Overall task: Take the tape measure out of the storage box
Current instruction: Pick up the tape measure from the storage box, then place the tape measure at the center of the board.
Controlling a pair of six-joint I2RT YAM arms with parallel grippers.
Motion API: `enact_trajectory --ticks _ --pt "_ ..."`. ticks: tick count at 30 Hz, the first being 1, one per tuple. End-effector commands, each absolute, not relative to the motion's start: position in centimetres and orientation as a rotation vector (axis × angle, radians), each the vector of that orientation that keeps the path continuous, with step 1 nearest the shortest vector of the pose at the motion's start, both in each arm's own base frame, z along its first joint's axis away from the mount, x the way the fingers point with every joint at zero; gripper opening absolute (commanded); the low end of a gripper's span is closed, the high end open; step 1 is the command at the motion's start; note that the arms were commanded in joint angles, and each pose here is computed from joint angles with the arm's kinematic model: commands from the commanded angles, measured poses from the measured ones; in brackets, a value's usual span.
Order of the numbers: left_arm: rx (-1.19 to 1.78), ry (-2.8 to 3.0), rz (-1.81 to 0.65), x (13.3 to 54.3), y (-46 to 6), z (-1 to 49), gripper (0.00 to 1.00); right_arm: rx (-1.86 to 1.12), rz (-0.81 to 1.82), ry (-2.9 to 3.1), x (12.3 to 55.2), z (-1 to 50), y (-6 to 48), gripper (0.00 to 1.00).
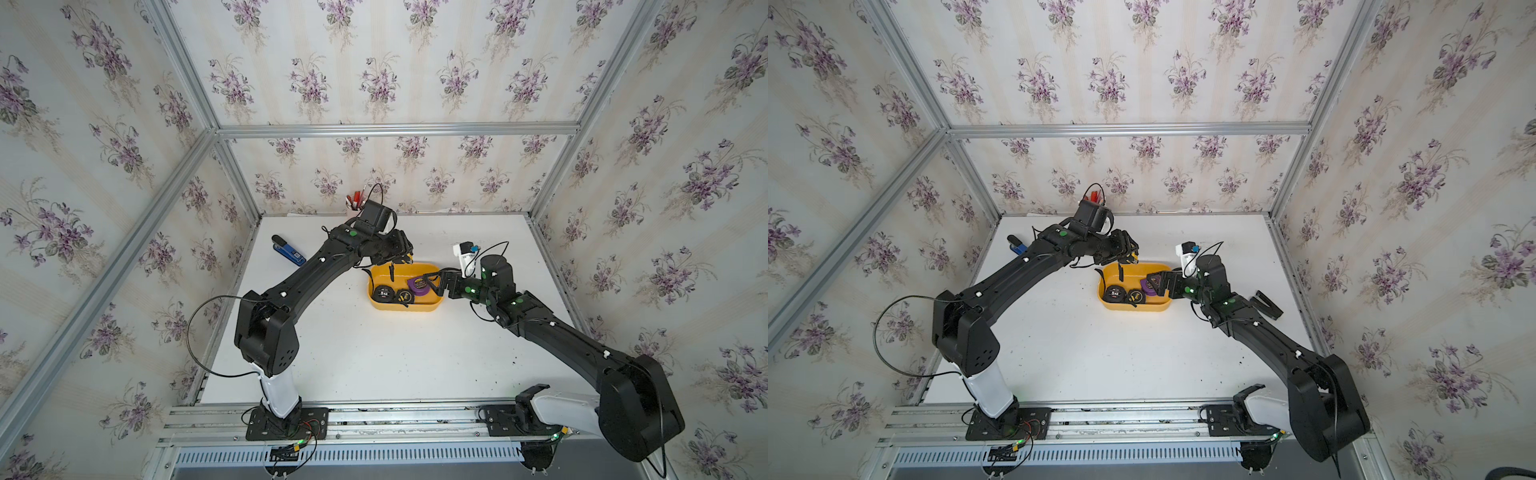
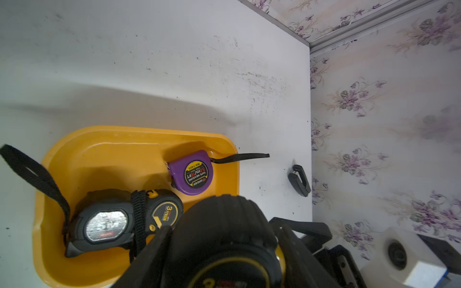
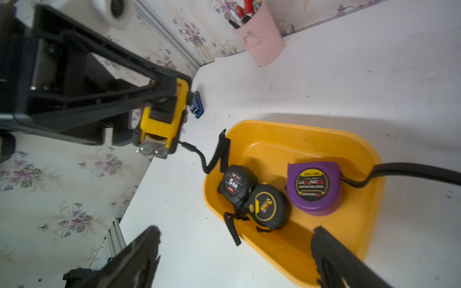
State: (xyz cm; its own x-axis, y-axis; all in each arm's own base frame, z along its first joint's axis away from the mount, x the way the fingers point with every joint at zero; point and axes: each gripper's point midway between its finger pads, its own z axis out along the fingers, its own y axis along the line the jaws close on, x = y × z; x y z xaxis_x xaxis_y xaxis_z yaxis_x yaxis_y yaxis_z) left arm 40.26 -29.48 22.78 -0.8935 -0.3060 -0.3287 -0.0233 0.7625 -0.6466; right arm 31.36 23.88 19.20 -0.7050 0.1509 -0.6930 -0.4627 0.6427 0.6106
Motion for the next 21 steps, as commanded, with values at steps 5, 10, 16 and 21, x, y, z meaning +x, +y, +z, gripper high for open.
enact_trajectory --ticks 5,10,16,21 --pt "-0.386 2.472 -1.137 40.4 -31.2 24.9 0.34 -0.279 1.138 1.968 31.7 22.7 26.8 0.95" --pt "-0.437 2.486 -1.153 39.8 -31.7 24.6 0.34 -0.219 1.153 1.899 31.8 23.6 27.8 0.94" --pt "-0.444 2.491 -1.174 39.1 -32.3 24.8 0.35 -0.194 1.101 1.869 32.8 24.0 27.6 0.93" --pt "-0.440 2.498 -1.181 38.6 -32.6 24.8 0.36 -0.175 1.065 1.863 33.9 23.7 27.6 0.91"
